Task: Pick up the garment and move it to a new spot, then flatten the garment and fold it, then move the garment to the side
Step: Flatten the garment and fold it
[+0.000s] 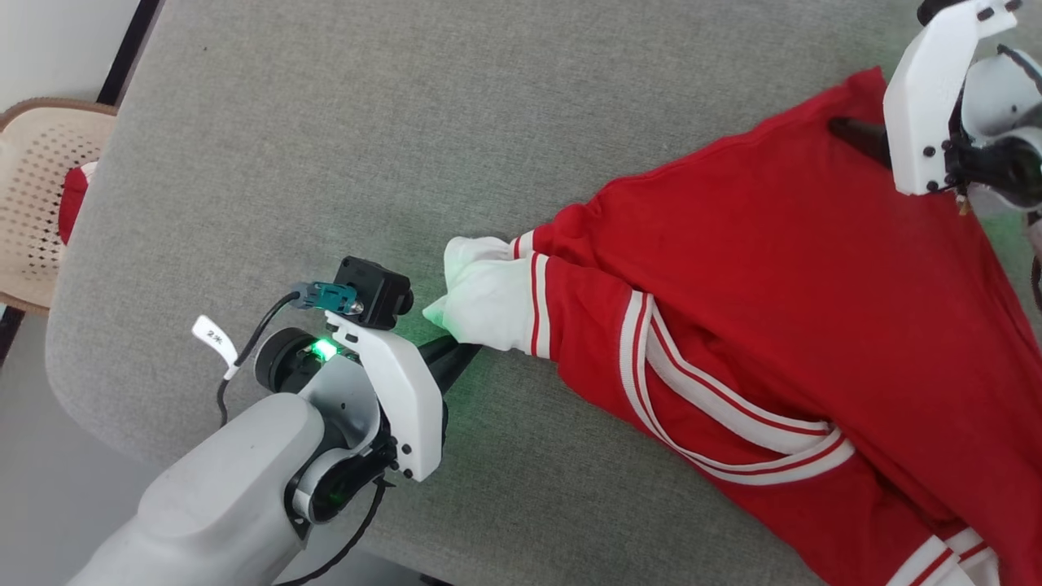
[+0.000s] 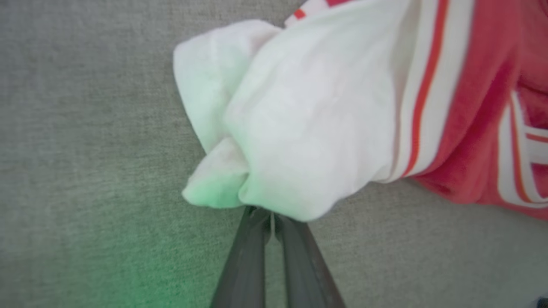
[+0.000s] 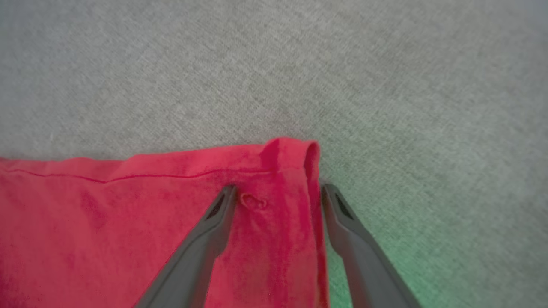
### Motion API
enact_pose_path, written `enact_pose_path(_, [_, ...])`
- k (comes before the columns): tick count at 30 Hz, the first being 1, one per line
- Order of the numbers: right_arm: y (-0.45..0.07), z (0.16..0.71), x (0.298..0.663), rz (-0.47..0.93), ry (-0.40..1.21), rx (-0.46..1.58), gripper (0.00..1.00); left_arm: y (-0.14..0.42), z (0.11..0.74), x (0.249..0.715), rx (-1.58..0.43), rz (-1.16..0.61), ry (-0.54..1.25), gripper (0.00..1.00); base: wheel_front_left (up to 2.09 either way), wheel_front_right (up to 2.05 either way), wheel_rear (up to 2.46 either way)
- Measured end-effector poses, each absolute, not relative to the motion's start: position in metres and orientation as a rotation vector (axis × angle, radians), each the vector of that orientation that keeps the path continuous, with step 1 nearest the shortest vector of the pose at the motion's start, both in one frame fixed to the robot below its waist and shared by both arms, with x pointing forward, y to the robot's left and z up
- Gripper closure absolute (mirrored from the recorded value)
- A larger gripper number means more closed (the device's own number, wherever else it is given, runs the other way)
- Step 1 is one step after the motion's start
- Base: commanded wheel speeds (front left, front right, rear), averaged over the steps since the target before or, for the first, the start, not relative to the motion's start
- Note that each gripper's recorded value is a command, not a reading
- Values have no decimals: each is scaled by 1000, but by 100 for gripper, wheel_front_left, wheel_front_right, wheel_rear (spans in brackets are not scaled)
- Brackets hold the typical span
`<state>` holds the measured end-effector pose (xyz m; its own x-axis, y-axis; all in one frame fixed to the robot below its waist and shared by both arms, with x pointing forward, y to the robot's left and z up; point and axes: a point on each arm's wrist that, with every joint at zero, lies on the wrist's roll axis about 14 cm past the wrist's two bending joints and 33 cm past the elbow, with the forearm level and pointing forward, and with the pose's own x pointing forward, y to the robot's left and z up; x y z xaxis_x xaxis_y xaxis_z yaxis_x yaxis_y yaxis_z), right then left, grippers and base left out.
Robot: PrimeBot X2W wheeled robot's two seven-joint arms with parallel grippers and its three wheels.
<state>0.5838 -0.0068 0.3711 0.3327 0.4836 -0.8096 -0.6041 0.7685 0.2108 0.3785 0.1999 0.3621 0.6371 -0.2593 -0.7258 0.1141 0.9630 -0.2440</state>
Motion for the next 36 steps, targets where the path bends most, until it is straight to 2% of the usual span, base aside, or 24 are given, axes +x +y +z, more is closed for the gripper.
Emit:
enact_pose_path(4, [-5,364,579,725,1081,-185,0,201,359,379,-190,-211,858,100,0,0,0])
enact_pose_path(5, [-5,364,577,731,1097,-197,36,202,358,379,-191,-211,859,100,0,0,0])
enact_pose_path(6, [-5,364,575,736,1112,-204,98,202,357,379,-191,-212,859,100,0,0,0])
enact_pose_path(13, [-16,371,573,733,1075,-223,100,201,359,385,-192,-233,854,100,0,0,0])
enact_pose_path(19, [-43,392,575,692,989,-217,100,220,380,409,-130,-218,815,100,0,0,0])
enact_pose_path(27, [-86,448,580,615,826,-195,100,232,443,464,-40,-239,690,100,0,0,0])
enact_pose_path(36, [-135,524,580,508,638,-153,100,210,530,522,56,-321,534,100,0,0,0])
